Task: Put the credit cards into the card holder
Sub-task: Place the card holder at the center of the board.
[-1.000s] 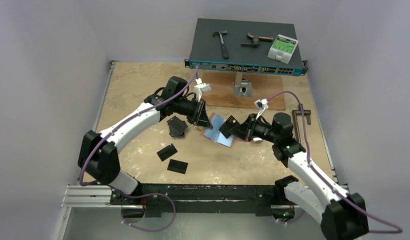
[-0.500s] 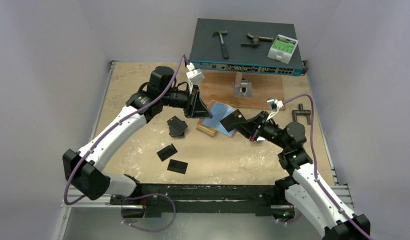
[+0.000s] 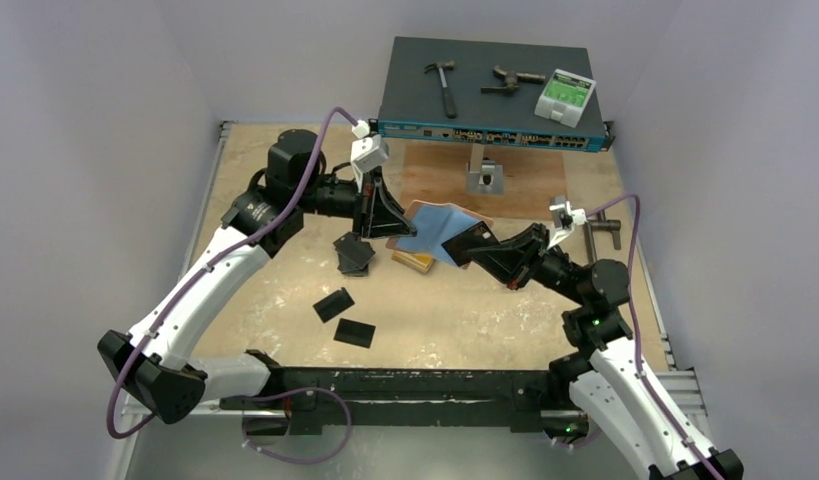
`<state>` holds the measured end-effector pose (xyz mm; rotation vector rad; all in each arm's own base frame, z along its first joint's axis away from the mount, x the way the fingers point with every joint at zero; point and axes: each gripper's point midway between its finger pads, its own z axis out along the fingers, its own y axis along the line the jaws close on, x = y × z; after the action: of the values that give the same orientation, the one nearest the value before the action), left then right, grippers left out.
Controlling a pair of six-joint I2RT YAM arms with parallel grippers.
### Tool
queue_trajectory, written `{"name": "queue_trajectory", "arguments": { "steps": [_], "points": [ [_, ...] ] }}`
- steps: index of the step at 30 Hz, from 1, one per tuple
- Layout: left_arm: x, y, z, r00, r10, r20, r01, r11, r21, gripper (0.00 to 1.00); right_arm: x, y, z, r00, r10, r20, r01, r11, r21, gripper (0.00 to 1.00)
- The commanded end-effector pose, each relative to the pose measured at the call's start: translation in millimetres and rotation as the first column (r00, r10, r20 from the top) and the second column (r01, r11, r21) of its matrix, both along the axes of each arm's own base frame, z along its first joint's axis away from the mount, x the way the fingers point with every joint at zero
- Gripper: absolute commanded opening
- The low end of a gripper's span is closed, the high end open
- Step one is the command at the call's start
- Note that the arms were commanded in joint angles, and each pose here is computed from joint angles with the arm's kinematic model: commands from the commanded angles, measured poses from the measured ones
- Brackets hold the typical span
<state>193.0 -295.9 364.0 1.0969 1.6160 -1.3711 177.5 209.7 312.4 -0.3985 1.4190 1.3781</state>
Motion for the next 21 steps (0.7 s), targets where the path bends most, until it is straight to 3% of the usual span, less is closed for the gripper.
{"name": "queue_trajectory", "arguments": {
  "steps": [1,12,21],
  "points": [
    [-18,3,20,0.993,-0.091,0.082,0.097,0.993,-0.069,0.0,-14,2,44,0.991,0.045,0.123,-0.052,0.997,0.05,0.0],
    [-27,2,31,0.987,-0.127,0.101,0.137,0.986,-0.098,0.0,-25,20,59,0.983,0.081,0.162,-0.091,0.994,0.056,0.0],
    [-37,6,36,0.984,-0.141,0.114,0.153,0.982,-0.11,0.0,-5,15,49,0.993,-0.021,0.113,0.018,0.999,0.031,0.0]
  ]
}}
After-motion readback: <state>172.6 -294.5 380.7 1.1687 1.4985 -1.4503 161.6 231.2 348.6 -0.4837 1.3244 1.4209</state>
